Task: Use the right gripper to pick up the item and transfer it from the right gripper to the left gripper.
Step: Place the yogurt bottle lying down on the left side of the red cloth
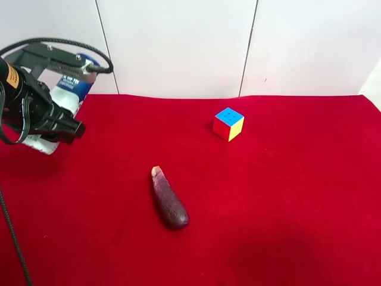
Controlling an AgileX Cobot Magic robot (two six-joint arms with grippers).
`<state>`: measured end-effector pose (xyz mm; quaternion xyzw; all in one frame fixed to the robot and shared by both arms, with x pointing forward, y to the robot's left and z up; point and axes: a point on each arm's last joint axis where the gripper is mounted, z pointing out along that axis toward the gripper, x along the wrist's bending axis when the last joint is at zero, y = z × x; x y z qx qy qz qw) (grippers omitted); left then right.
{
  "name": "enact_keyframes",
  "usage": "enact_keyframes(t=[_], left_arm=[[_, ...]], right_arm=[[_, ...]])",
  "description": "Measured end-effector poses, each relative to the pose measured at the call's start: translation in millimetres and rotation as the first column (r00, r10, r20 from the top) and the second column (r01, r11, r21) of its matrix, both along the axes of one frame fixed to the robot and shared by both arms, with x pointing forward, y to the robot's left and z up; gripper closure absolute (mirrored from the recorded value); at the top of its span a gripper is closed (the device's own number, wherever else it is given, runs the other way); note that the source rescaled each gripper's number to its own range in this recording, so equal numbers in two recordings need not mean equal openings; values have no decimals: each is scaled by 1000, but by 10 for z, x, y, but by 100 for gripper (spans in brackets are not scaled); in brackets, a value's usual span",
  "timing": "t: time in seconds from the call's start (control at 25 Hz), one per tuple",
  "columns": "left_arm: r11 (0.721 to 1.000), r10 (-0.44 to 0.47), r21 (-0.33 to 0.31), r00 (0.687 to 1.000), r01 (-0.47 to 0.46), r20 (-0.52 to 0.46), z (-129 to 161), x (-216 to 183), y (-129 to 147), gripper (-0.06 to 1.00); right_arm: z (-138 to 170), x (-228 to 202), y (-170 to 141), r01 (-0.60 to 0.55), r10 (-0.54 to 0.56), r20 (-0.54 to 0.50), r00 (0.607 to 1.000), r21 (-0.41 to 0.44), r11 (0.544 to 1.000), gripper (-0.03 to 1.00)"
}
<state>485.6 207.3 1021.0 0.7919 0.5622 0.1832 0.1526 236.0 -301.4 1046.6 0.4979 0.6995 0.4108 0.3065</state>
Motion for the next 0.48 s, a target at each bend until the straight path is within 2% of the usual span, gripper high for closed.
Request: enact_keyframes(t=[0.16,0.48], left_arm=[[1000,11,-16,997,-13,-77,-150,61,19,86],[1000,2,7,984,-1,-179,-519,197,-39,86]], right_arm=[[0,0,0,0,0,0,1000,0,1000,-3],[0,0,0,0,0,0,1000,0,1000,-3]])
